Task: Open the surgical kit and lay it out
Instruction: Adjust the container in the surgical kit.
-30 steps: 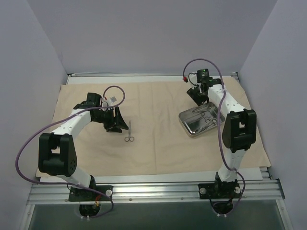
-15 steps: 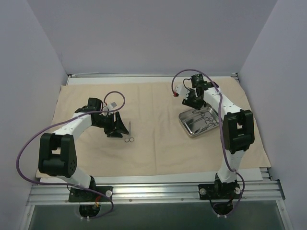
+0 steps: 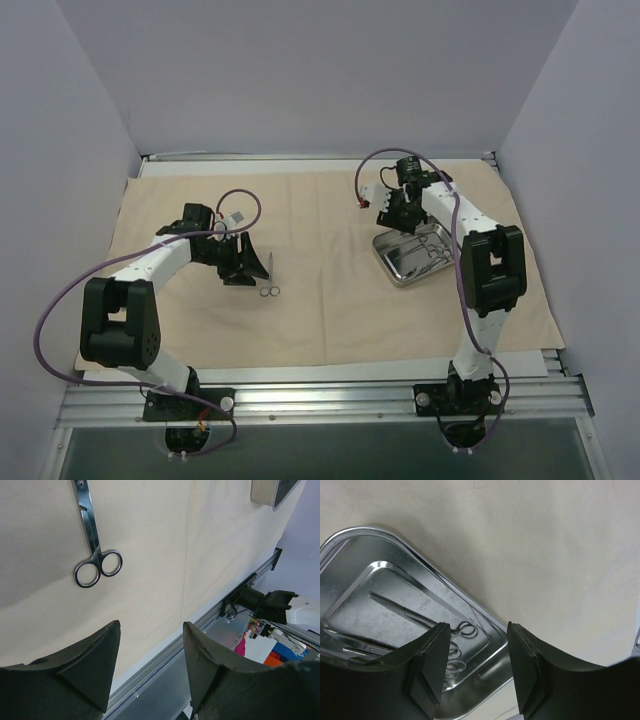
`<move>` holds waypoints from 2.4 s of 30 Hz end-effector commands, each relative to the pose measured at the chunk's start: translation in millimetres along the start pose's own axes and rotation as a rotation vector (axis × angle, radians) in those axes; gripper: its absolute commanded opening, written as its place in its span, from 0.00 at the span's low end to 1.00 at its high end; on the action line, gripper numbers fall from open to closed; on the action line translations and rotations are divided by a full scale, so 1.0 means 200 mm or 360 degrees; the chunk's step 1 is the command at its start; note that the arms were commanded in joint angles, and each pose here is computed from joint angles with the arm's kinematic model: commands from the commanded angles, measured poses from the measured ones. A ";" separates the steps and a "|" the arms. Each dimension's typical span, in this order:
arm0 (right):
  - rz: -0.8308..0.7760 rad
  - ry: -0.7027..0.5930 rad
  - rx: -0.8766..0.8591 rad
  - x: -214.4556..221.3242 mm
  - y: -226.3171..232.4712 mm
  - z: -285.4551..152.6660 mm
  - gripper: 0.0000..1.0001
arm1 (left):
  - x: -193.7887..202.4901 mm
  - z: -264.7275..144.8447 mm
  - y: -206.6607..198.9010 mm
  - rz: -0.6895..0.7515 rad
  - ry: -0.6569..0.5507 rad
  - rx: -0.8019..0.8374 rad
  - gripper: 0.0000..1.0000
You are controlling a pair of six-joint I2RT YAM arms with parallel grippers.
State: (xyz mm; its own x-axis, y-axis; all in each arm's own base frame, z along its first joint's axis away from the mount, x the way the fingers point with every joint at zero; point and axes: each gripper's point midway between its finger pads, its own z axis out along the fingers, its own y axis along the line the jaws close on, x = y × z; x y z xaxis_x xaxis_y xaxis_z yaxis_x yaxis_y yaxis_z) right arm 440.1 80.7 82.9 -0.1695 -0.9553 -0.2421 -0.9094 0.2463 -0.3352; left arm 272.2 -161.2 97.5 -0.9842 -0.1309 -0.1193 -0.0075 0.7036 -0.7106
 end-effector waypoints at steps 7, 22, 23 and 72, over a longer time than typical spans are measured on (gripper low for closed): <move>-0.0006 0.0006 -0.0109 -0.01 0.07 0.16 0.49 | -0.07 -0.01 -0.04 0.0042 -0.0055 0.0068 0.62; 0.0582 -0.0080 0.0083 0.18 -0.15 0.17 0.22 | -0.13 0.00 0.00 0.0003 -0.0028 0.0051 0.62; 0.0622 -0.0095 0.0103 0.20 -0.17 0.15 0.22 | -0.13 0.00 0.00 -0.0002 -0.0021 0.0057 0.62; 0.2171 -0.0073 0.0991 0.71 -0.36 -0.48 1.00 | -0.17 0.00 0.03 -0.0091 -0.0048 -0.0039 0.65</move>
State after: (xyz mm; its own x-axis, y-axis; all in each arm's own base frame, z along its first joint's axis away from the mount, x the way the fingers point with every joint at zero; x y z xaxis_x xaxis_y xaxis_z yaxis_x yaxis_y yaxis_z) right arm 437.1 -96.2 130.0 -0.8026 0.0122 -0.5965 0.1631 0.9662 -0.1998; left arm 296.5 -156.9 79.1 -0.9841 -0.1749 -0.0295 -0.1024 0.6962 -0.7105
